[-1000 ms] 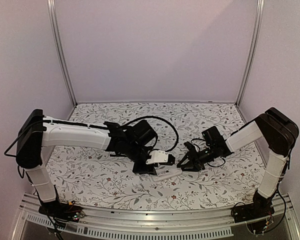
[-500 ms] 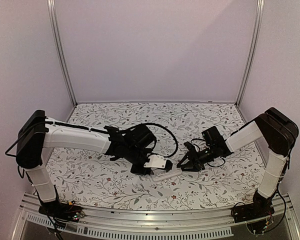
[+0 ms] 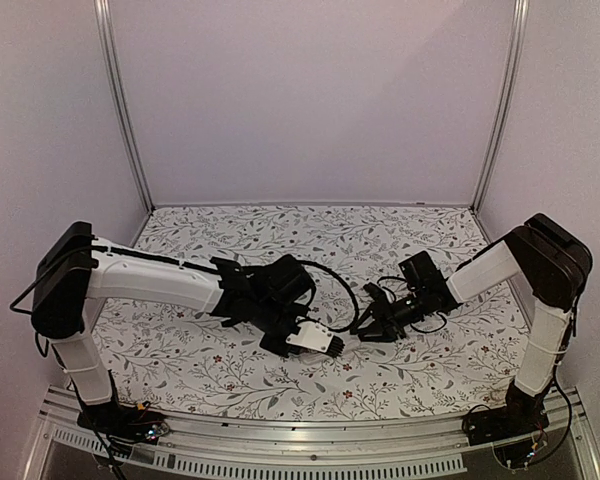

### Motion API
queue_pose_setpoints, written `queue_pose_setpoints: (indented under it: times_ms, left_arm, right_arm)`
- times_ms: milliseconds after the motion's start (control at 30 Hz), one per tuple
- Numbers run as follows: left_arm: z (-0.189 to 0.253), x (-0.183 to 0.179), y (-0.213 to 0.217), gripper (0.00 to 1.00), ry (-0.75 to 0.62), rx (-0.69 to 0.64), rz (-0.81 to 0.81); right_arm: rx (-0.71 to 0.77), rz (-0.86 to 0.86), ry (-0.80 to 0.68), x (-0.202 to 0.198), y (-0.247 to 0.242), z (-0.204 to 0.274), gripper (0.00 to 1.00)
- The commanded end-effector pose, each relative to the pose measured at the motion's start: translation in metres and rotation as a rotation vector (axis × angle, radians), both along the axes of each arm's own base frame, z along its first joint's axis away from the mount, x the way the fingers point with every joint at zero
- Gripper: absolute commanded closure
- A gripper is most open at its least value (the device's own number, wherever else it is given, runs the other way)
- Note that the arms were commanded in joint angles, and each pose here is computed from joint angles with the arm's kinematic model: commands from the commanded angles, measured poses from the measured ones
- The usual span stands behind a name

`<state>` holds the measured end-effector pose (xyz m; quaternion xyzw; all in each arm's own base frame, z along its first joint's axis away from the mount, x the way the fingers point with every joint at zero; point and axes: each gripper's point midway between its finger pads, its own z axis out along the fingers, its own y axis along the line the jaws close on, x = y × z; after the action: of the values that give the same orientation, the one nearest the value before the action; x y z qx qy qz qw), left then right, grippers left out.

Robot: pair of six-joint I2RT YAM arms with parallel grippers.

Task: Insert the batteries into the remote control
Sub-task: Press the battery cover on the remote control.

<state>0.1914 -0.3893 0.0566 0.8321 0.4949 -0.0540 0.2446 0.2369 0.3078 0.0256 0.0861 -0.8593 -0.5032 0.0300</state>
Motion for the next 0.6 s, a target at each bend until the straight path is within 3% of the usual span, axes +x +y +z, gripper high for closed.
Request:
queue_pose_setpoints:
  times_ms: [0,567]
  left_arm:
    - [-0.012,-0.011,0.002,0.72,0.016,0.04,-0.054]
    - [-0.03,-0.006,0.0,0.76,0.011,0.1,-0.064]
  right_arm:
    - [-0.025,0.002,0.016,0.0,0.004,-0.008,0.63]
    - [-0.024,0.007,0.021,0.0,0.005,-0.009,0.65]
